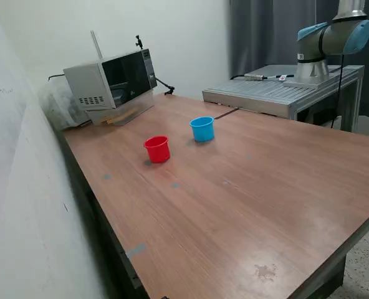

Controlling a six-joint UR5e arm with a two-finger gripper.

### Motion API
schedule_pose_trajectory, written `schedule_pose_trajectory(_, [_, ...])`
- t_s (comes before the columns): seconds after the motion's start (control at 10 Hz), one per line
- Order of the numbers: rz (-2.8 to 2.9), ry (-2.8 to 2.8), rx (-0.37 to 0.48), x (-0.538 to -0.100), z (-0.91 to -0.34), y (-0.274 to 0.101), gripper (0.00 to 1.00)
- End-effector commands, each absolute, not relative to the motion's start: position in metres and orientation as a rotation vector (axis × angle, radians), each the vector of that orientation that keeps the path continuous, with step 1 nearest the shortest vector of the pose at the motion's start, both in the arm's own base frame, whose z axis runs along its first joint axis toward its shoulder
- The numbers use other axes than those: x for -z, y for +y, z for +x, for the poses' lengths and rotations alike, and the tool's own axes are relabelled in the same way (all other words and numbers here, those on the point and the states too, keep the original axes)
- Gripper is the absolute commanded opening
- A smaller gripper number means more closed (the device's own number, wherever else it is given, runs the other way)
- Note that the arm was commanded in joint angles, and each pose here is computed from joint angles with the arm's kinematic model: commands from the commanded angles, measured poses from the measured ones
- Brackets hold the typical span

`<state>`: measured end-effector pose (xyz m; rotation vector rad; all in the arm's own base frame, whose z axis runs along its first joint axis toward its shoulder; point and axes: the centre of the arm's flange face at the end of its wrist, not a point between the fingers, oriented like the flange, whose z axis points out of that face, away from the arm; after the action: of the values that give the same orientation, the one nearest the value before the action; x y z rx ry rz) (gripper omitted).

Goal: Place red objects in the red bin, and blue objects in the blue bin.

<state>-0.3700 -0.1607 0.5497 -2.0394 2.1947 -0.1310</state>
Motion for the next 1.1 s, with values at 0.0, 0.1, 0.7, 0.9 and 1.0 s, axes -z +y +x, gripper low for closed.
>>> schedule_pose_trajectory(0.0, [-1.975,2.12,0.233,-0.541,-0.352,-0.16,1.0])
schedule_pose_trajectory(0.1, [-1.973,2.118,0.236,-0.54,-0.352,-0.16,1.0])
schedule_pose_trajectory(0.7, [-1.946,2.14,0.245,-0.538,-0.358,-0.149,1.0])
schedule_pose_trajectory(0.9, [-1.946,2.14,0.245,-0.538,-0.358,-0.149,1.0])
schedule_pose_trajectory(1.0, [-1.948,2.139,0.245,-0.538,-0.358,-0.149,1.0])
